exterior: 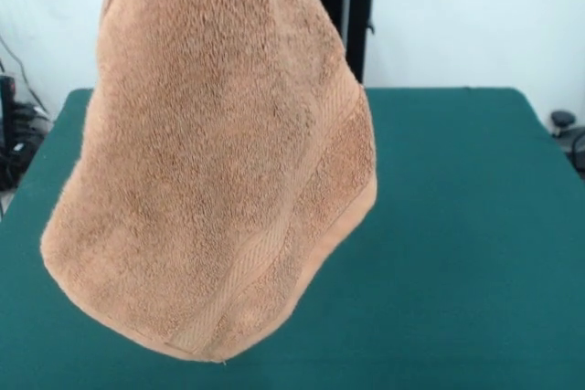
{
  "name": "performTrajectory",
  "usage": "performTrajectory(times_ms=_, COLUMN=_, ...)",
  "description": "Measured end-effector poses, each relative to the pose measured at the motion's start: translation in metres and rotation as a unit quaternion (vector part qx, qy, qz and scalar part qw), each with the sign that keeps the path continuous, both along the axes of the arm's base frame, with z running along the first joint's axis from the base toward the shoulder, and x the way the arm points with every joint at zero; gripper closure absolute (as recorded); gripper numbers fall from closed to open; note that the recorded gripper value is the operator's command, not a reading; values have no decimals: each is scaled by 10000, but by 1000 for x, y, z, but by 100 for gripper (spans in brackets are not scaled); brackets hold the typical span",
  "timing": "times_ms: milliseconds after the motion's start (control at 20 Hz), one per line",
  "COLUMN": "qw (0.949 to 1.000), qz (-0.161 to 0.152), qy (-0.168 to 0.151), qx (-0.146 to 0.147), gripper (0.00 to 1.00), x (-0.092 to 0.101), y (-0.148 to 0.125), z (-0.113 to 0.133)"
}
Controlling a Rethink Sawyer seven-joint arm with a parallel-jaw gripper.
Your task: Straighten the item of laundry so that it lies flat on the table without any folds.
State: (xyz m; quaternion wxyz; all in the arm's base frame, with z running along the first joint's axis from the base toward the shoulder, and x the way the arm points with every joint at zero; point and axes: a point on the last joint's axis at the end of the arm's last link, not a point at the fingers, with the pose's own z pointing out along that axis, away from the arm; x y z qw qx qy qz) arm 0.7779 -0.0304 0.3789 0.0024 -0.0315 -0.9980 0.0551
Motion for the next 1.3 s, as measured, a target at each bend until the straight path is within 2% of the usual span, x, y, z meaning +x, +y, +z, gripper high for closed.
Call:
performTrajectory(times_ms=100, qw=10000, qz=0, qy=17, qx=3, gripper=100, x=0, y=0, z=-2)
performTrajectory(times_ms=400, qw=9998, qz=14, qy=202, qx=41, gripper=100, x=5, y=1, z=-33)
performTrajectory(times_ms=550, qw=9998, qz=29, qy=200, qx=39, gripper=100, x=7, y=2, z=-40)
performTrajectory(times_ms=700, qw=9999, qz=66, qy=87, qx=13, gripper=100, x=9, y=4, z=-49)
performTrajectory(times_ms=950, qw=9994, qz=163, qy=-306, qx=-62, gripper=100, x=9, y=9, z=-72)
performTrajectory(times_ms=1300, qw=9977, qz=252, qy=-623, qx=-113, gripper=100, x=-5, y=17, z=-94)
